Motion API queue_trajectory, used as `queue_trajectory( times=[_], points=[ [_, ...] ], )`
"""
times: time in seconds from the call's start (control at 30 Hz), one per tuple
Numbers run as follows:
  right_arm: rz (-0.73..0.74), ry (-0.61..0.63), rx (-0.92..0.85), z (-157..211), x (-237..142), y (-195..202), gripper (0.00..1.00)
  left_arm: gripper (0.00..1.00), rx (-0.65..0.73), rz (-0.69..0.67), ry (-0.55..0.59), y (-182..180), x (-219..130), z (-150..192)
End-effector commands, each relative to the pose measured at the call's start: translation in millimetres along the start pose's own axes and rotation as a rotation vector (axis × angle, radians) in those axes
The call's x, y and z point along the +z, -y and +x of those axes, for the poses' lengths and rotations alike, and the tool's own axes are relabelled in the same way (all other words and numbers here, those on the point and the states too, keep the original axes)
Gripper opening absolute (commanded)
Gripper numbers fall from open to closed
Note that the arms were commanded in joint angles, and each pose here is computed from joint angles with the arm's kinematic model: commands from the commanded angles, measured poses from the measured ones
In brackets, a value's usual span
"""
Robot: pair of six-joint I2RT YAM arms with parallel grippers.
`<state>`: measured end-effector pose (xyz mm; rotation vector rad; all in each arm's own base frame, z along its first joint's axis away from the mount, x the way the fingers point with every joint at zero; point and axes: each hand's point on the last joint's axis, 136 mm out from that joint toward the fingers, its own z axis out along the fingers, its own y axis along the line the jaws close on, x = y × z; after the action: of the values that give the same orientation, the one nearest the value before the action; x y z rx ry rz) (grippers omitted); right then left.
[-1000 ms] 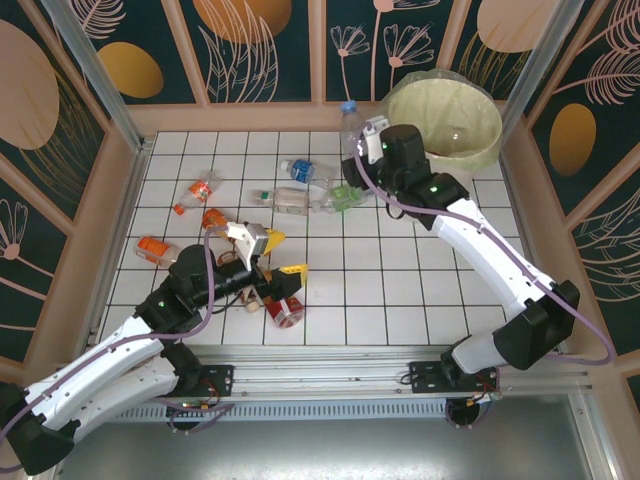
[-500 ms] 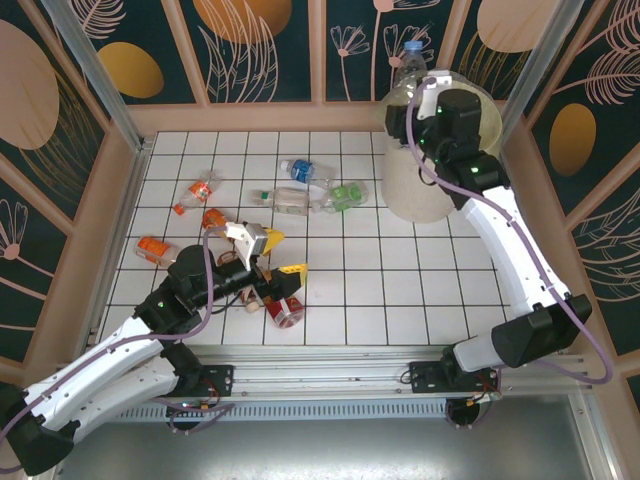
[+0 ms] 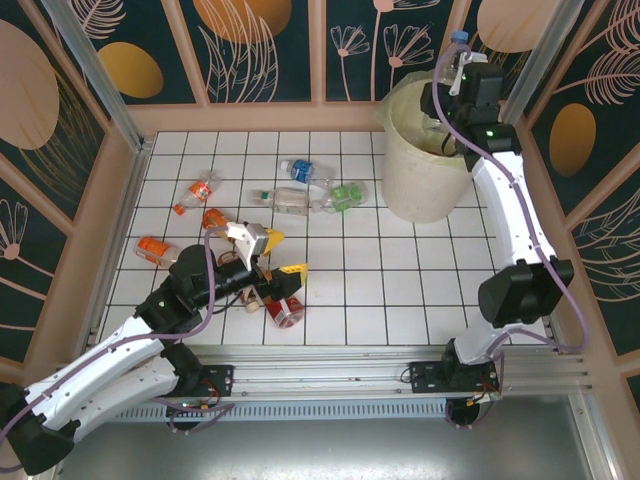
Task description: Put the plastic bottles in the bin
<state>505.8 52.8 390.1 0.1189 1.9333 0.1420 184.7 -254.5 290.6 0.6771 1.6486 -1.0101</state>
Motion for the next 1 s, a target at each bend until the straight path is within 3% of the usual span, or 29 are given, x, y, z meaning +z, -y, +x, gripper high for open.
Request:
queue_trajectory(
  times=[0.0, 0.33, 0.5, 0.77, 0.97],
  points=[
    [0.035, -0.095, 0.04, 15.6, 12.8, 14.3, 0.6, 0.99, 0.026, -0.001, 0.012, 0.7, 0.5, -1.3],
    [0.089, -0.323, 0.07, 76.1, 52.6, 42.4, 0.62, 0.99, 0.024, -0.011, 0.008, -1.3, 0.6, 0.5],
    [0.11, -0.377, 0.075, 91.7, 59.2, 49.8, 0.66, 0.99, 0.024, -0.012, 0.008, -1.5, 0.5, 0.2],
    [0.088, -0.32, 0.09, 67.0, 50.5, 44.4, 0.79, 0.99, 0.023, -0.021, 0.006, -3.0, 0.5, 0.7],
    [0.048, -0.254, 0.093, 42.2, 34.2, 35.3, 0.8, 0.99, 0.024, -0.027, 0.006, -4.1, 0.5, 0.9]
  ],
)
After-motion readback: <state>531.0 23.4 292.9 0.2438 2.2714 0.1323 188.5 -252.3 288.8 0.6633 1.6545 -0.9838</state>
